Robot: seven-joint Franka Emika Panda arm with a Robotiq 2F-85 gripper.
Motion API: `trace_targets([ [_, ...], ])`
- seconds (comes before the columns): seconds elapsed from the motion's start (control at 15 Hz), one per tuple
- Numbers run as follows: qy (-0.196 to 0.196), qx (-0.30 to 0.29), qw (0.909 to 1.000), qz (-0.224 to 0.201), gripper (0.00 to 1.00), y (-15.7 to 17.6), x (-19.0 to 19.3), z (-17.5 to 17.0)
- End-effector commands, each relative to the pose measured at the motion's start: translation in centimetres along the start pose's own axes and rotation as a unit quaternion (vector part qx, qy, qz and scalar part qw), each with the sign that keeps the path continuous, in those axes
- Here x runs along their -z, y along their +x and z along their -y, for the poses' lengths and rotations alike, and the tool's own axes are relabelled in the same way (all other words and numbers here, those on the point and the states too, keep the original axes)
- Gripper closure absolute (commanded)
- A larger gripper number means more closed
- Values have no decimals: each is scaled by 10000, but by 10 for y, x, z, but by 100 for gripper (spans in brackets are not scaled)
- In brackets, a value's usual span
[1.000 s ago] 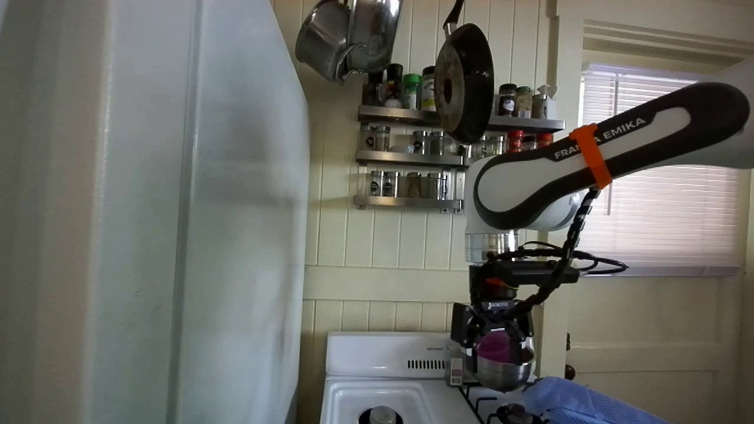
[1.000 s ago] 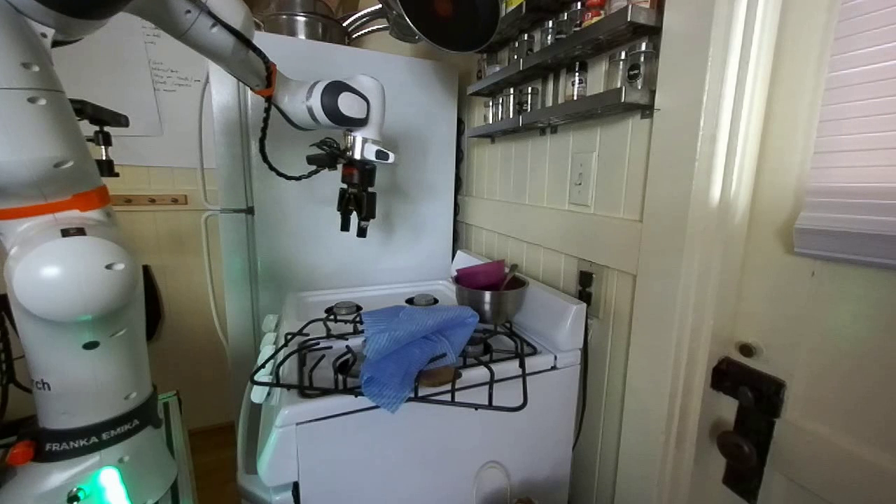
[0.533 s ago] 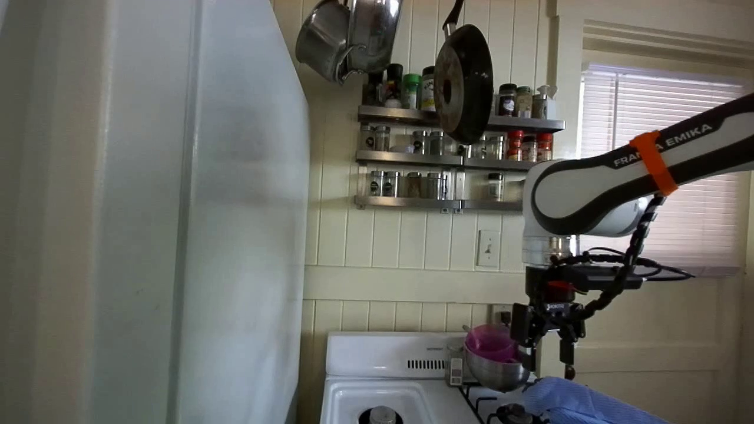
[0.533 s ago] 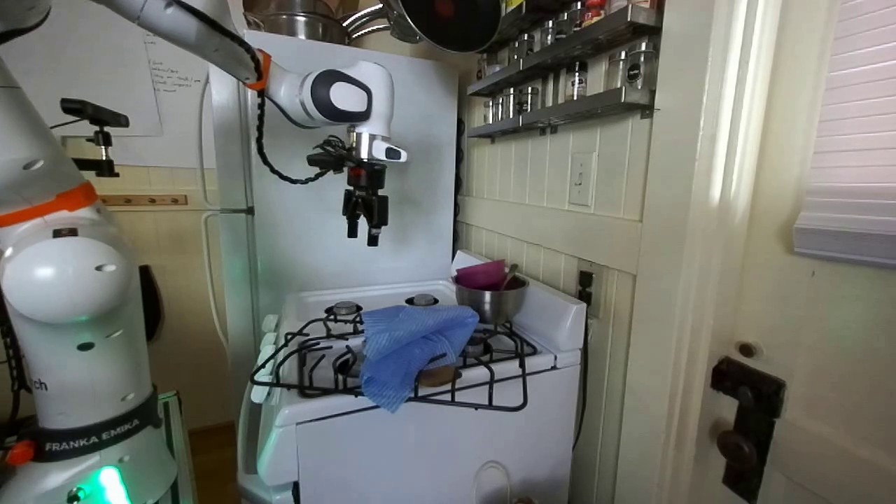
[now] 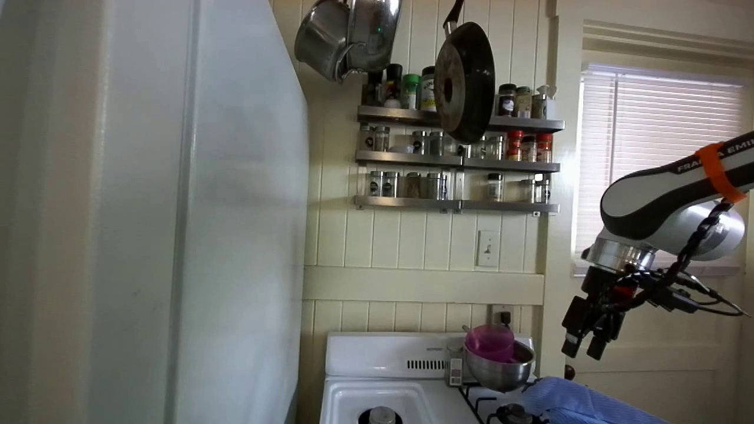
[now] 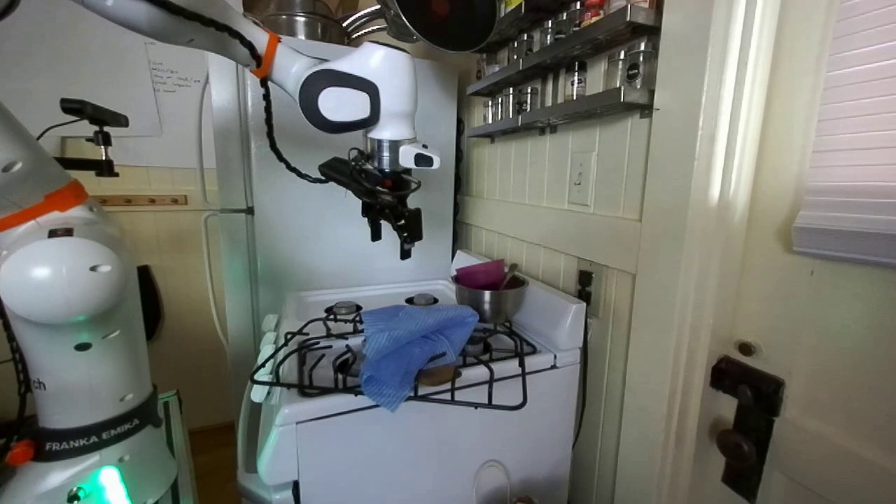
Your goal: Put the towel in the bowl then move the stove cover to the left
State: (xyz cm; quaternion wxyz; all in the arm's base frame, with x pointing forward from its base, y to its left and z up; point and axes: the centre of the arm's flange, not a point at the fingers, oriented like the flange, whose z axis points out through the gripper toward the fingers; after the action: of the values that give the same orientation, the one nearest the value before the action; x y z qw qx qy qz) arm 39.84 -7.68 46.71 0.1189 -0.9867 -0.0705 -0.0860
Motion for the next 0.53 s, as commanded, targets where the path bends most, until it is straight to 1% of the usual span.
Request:
trace_targets([
  [0.0, 29, -2, 10000, -20, 0, -1, 0, -2],
  [0.13, 7, -17, 10000, -2, 0, 0, 1, 0],
  [0.33, -153, -395, 9990, 124, 0, -10, -1, -35],
  [0.47, -56, -567, 9982, 172, 0, -15, -9, -58],
])
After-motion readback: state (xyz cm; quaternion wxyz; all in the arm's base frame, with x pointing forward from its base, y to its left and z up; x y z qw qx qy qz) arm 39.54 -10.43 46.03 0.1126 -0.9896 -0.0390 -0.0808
